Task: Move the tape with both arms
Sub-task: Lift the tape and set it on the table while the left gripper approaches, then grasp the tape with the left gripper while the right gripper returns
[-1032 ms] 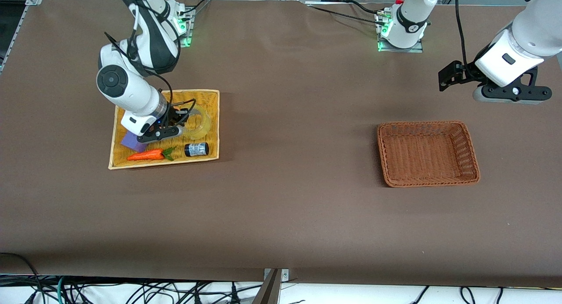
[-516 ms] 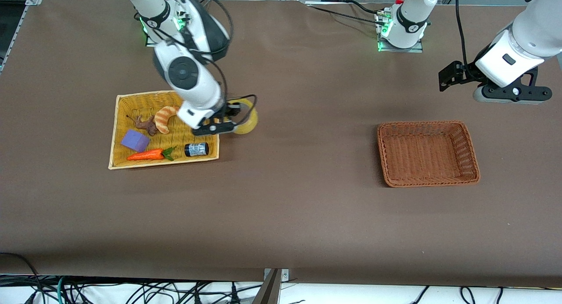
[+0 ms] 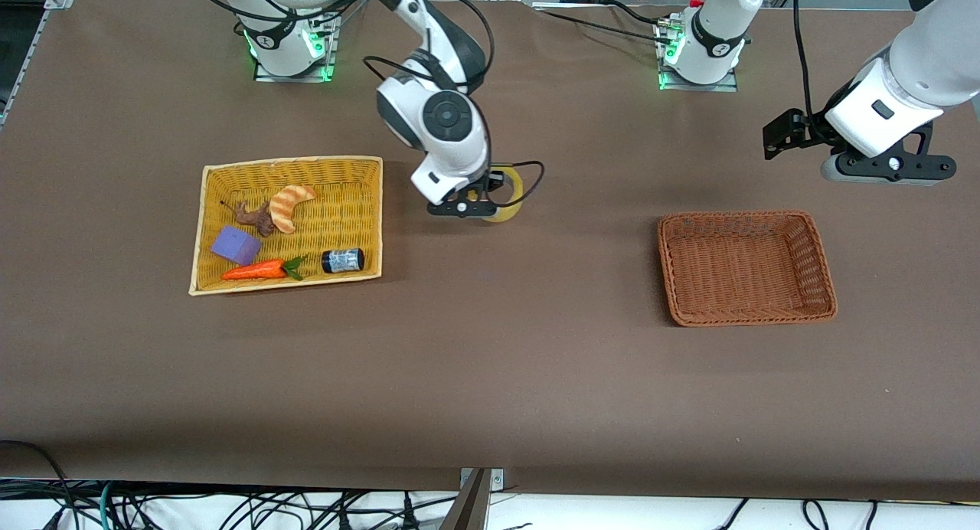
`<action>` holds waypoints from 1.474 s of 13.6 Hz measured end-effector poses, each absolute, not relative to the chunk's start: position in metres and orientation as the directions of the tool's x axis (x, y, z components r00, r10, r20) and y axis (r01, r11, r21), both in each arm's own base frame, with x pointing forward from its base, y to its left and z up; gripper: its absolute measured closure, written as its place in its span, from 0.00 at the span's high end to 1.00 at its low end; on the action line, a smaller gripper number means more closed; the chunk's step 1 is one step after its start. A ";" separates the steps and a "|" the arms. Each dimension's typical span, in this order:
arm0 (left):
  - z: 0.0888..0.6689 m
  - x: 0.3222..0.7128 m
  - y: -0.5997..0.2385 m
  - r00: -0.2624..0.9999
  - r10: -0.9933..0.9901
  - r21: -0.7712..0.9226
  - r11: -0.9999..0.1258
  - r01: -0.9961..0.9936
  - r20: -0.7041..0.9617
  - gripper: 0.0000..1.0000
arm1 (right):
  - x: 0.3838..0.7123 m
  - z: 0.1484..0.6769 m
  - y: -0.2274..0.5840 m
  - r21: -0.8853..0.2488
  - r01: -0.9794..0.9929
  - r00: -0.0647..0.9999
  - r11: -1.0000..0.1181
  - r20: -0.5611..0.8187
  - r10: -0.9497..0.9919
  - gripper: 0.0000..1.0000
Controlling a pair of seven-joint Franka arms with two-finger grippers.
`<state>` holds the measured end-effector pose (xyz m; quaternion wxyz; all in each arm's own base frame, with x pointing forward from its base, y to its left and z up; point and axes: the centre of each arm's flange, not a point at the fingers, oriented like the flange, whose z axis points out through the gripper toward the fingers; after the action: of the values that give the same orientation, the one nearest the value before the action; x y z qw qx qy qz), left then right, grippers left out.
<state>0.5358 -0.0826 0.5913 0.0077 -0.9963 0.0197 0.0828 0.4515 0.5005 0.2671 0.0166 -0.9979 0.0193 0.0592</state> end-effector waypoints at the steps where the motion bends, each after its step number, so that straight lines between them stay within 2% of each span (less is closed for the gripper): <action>1: 0.590 0.534 -0.083 0.983 -0.039 -0.013 -0.999 -0.042 -0.178 1.00 | 0.445 0.252 0.510 -0.029 -0.051 0.992 -0.998 -0.114 -0.047 0.22; 5: 0.590 0.533 -0.084 0.982 -0.041 -0.013 -0.999 -0.044 -0.186 1.00 | 0.441 0.228 0.518 -0.033 -0.064 0.992 -0.997 -0.114 -0.060 0.22; 7: 0.589 0.533 -0.087 0.981 -0.046 -0.006 -0.999 -0.048 -0.188 1.00 | 0.445 0.231 0.518 -0.040 -0.069 0.992 -0.997 -0.106 -0.064 0.37; 10: 0.581 0.533 -0.106 0.975 -0.079 0.025 -0.997 -0.075 -0.207 1.00 | 0.450 0.235 0.518 -0.048 -0.074 0.993 -0.996 -0.098 -0.069 0.68; 12: 0.571 0.533 -0.130 0.966 -0.121 0.036 -0.993 -0.116 -0.227 1.00 | 0.464 0.248 0.510 -0.052 -0.093 0.993 -0.994 -0.082 -0.088 0.84; 13: 0.564 0.532 -0.145 0.960 -0.146 0.044 -0.989 -0.140 -0.239 1.00 | 0.478 0.264 0.498 -0.045 -0.104 0.992 -0.994 -0.075 -0.101 0.85; 15: 0.554 0.529 -0.168 0.949 -0.187 0.047 -0.982 -0.181 -0.256 1.00 | 0.510 0.311 0.457 -0.023 -0.080 0.995 -0.997 -0.067 -0.078 0.99; 18: 0.544 0.525 -0.209 0.936 -0.255 0.057 -0.967 -0.248 -0.244 1.00 | 0.555 0.401 0.356 -0.014 0.025 0.997 -1.000 -0.076 0.026 1.00; 20: 0.529 0.517 -0.256 0.915 -0.331 0.068 -0.943 -0.325 -0.229 1.00 | 0.571 0.454 0.276 -0.019 0.101 0.991 -0.995 -0.088 0.102 1.00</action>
<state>0.5169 -0.2559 0.5287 -0.0143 -0.9785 0.1676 0.1196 0.5705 0.2765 0.4542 0.0074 -0.9977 -0.0510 0.0446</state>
